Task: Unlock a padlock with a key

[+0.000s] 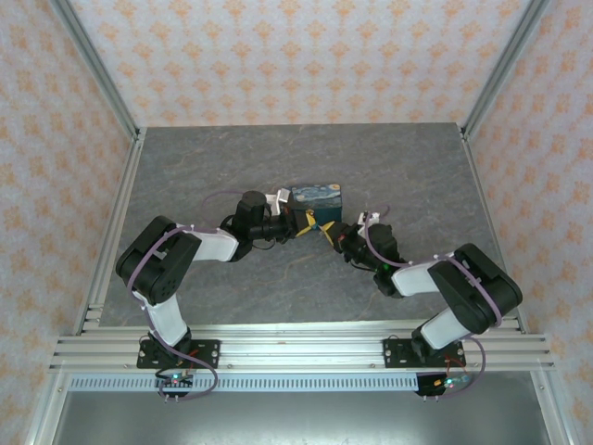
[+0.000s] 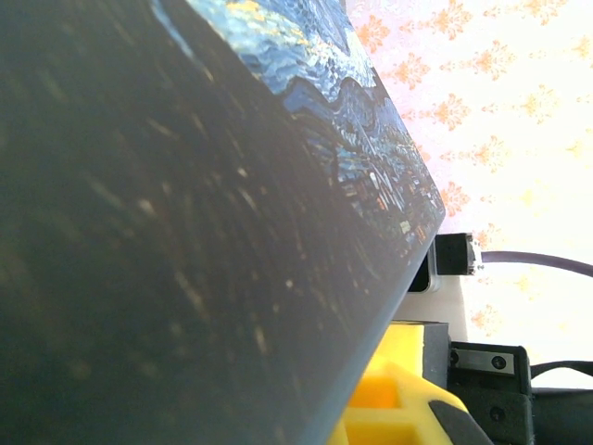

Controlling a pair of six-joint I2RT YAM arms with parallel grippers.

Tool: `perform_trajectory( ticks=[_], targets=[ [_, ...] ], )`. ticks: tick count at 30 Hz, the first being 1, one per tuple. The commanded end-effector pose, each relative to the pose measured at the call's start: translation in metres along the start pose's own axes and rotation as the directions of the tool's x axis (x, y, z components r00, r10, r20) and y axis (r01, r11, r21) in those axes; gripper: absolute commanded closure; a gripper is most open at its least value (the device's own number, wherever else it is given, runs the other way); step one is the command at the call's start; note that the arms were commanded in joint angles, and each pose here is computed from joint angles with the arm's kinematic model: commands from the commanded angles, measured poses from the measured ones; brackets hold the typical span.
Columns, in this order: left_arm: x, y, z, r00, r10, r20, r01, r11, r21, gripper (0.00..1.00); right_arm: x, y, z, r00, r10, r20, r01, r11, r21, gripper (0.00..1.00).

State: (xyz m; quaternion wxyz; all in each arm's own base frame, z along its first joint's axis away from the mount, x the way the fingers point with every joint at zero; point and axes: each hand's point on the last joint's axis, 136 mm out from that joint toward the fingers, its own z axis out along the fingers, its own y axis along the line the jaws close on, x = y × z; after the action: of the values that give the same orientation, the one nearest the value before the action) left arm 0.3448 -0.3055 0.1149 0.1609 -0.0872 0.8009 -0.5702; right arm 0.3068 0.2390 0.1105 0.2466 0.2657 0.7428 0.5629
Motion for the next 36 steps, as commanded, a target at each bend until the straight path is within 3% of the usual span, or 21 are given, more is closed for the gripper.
perform_trajectory(
  ticks=[1, 9, 24, 36],
  targets=[
    [-0.008, -0.032, -0.004, 0.999, 0.038, 0.025, -0.04, 0.995, 0.091, 1.0, 0.002, 0.02, 0.008, 0.999, -0.033, -0.013, 0.032, 0.996, -0.078, 1.0],
    [-0.007, -0.036, -0.006, 0.999, 0.041, 0.022, -0.043, 0.995, 0.094, 1.0, 0.0, 0.016, 0.011, 1.0, -0.024, -0.003, 0.024, 0.995, -0.097, 1.0],
    [-0.01, -0.05, -0.007, 1.0, 0.016, 0.023, -0.019, 0.99, 0.143, 1.0, 0.006, 0.009, 0.013, 0.976, -0.217, -0.014, 0.215, 0.972, -0.095, 1.0],
    [-0.01, -0.06, -0.011, 1.0, 0.015, 0.024, -0.019, 0.986, 0.167, 1.0, -0.007, 0.0, 0.02, 0.981, -0.195, 0.019, 0.196, 0.974, -0.111, 1.0]
  ],
)
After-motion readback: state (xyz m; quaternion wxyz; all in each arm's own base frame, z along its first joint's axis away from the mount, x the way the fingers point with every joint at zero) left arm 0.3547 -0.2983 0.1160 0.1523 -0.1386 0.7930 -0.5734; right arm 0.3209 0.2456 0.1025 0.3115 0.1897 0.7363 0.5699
